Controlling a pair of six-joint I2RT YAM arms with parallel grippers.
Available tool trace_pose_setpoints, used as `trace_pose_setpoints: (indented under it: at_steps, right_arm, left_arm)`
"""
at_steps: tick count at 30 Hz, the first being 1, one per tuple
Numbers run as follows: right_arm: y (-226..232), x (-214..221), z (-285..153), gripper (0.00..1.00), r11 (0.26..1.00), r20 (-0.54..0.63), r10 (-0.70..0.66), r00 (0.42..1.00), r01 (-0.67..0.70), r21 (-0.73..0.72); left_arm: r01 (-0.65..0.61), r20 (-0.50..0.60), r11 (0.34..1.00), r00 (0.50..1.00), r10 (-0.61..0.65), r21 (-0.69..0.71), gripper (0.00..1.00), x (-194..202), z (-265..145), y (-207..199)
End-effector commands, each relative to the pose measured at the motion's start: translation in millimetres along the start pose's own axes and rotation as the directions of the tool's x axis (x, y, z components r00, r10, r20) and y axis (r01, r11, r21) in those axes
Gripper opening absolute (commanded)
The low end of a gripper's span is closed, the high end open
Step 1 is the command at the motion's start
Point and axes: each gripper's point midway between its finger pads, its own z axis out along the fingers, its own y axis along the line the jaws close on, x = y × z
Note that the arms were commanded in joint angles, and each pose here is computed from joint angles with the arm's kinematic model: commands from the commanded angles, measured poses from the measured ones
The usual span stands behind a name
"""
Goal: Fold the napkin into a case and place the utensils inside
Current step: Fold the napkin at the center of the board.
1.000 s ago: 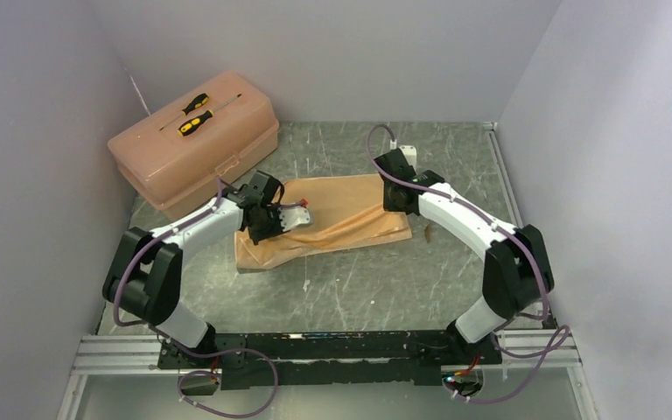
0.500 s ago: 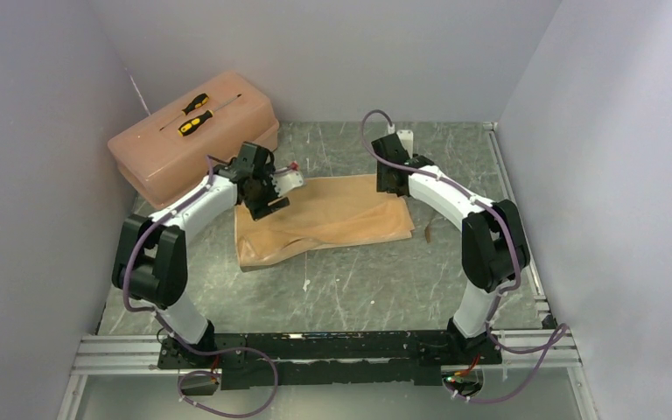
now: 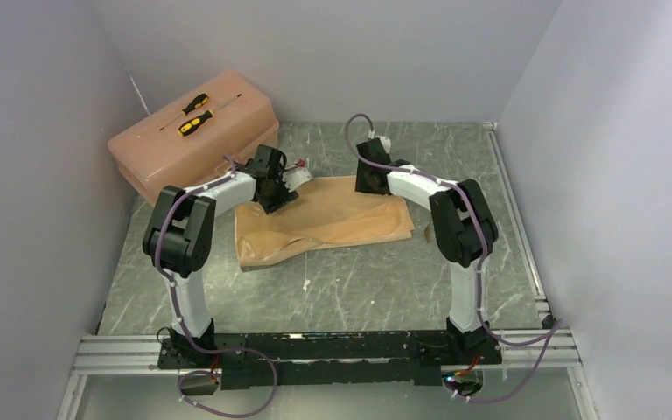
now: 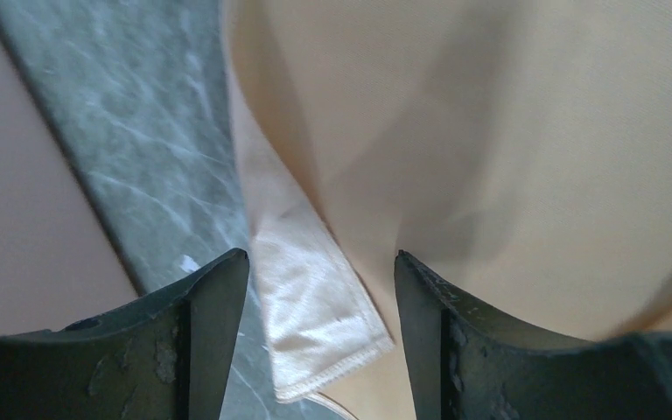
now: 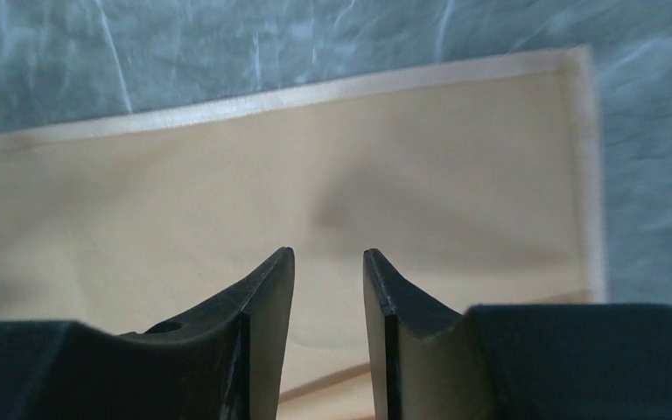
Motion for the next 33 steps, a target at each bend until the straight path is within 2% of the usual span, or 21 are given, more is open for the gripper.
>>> trace_pose_setpoints:
  at_steps: [1,7,13,23,29,33]
  right_arm:
    - [28,4,10,0.37,0.993,0.007,0.065,0.998,-0.064,-0.103]
    - [10,47,26,0.29,0.994,-0.076,0.090,0.993,-0.094,-0.050]
    - [-13,75,30,0.27,0.996,-0.112,0.087,0.990,-0.085,0.024]
    - [-36,92,33,0.25,0.993,-0.130,0.103,0.986,-0.094,0.069]
    - [-36,94,35,0.25,0.993,-0.133,0.107,0.985,-0.099,0.066]
    - [-35,92,36,0.25,0.994,-0.135,0.103,0.985,-0.096,0.060]
  left_arm:
    - [-0.027,0.073,0.979,0.996,0.042,-0.202,0.66,-24,-1,40]
    - [-0.119,0.069,0.960,0.988,0.141,-0.254,0.68,-30,6,42]
    - [-0.222,0.028,0.940,0.971,0.237,-0.260,0.69,-26,20,38]
    - [-0.397,-0.057,0.808,0.908,0.415,-0.435,0.69,-42,4,79]
    - [-0.482,-0.125,0.698,0.858,0.497,-0.531,0.69,-51,-17,100]
    - [-0.493,-0.119,0.675,0.845,0.521,-0.549,0.69,-60,-27,103]
